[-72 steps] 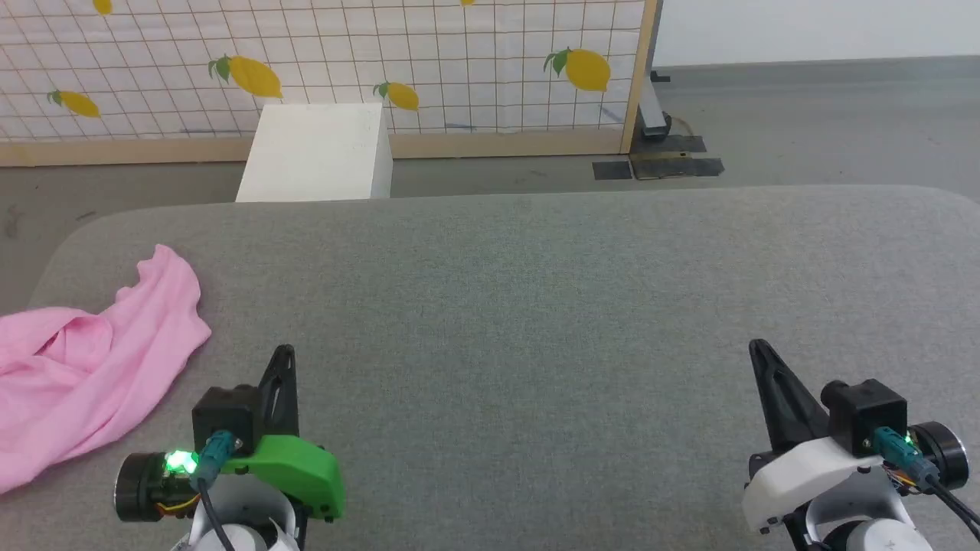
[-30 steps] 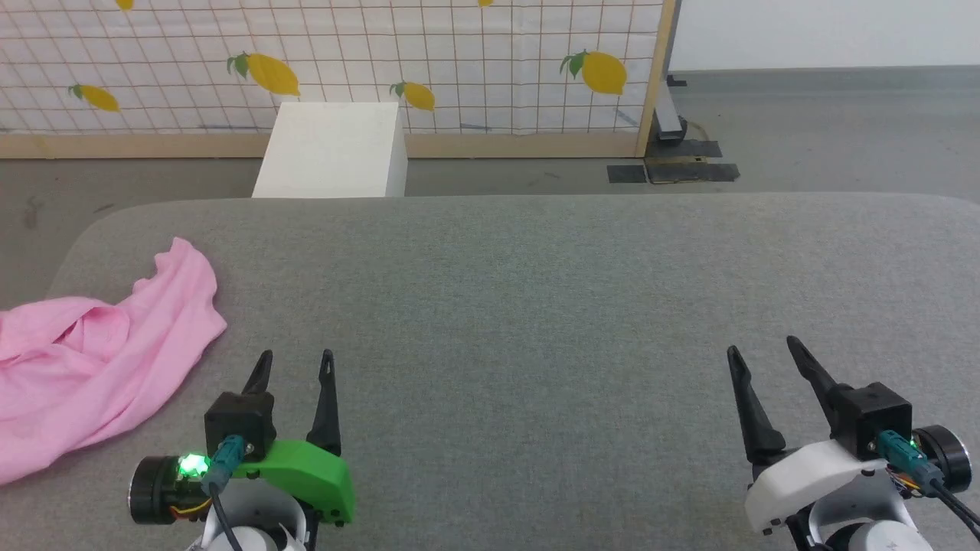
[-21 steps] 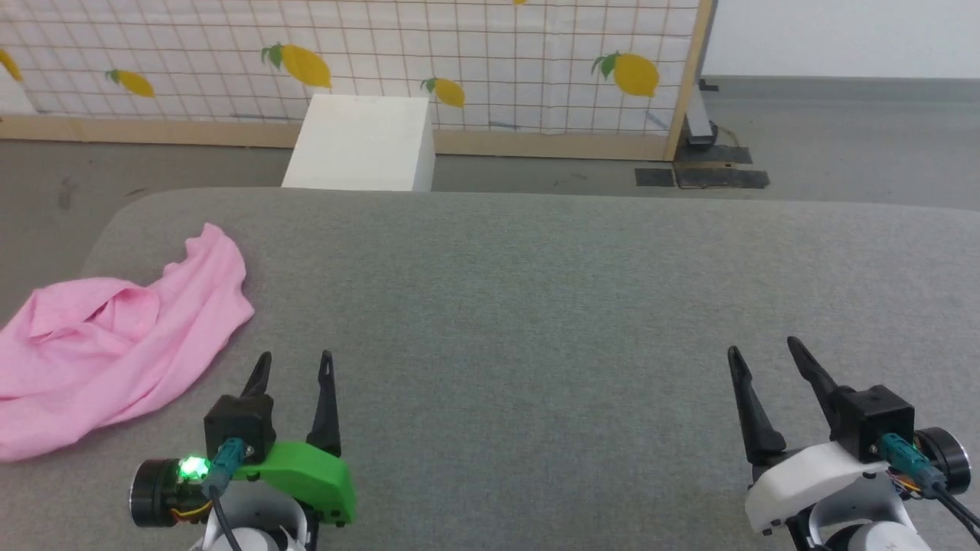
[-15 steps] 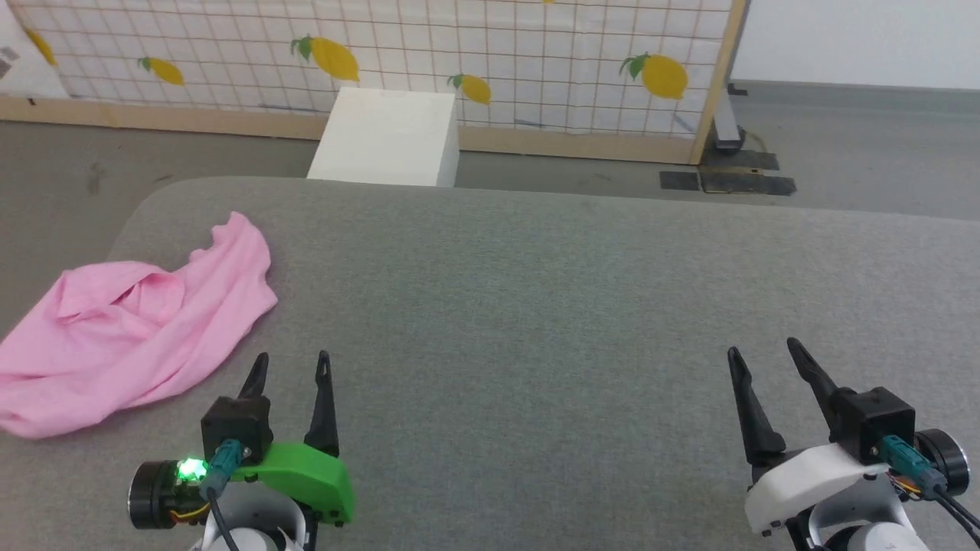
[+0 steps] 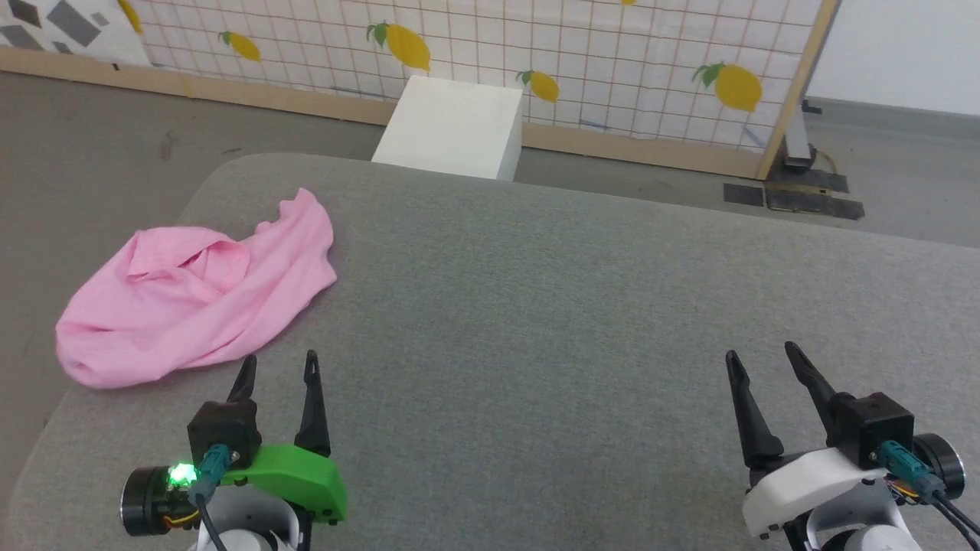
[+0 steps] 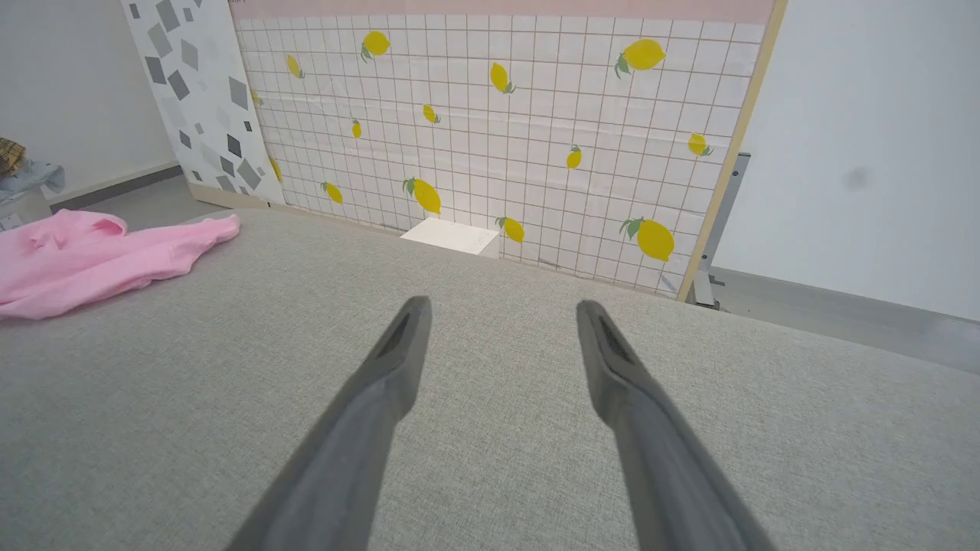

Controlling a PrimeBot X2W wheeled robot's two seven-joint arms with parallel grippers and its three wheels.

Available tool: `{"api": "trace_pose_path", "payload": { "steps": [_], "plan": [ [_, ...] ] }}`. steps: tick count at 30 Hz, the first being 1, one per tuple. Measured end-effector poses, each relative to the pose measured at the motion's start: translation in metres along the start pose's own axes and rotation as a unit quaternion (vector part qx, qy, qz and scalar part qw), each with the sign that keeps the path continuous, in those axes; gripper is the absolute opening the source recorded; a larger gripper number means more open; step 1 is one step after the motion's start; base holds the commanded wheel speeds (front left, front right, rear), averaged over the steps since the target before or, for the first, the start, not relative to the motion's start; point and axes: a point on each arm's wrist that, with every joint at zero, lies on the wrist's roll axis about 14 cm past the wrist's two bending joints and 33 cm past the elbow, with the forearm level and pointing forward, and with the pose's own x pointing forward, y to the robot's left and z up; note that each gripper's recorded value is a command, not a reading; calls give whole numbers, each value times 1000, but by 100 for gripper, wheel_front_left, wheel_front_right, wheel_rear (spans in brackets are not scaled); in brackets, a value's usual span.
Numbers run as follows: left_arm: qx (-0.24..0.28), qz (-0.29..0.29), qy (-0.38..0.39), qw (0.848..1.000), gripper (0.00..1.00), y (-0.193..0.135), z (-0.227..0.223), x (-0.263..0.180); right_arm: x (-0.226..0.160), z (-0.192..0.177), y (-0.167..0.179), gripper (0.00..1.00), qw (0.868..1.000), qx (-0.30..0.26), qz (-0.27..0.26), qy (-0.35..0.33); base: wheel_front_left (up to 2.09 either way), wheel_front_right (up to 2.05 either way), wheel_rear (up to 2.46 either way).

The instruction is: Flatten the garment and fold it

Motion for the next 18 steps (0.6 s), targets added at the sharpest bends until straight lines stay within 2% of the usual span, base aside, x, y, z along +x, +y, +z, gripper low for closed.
{"api": "trace_pose_path", "payload": {
  "steps": [18],
  "plan": [
    [0, 68, -4, 998, 100, 42, -3, -22, 20, -6, 37, 100, 998, 16, 57, -1, -1, -1, -1]
  ]
}}
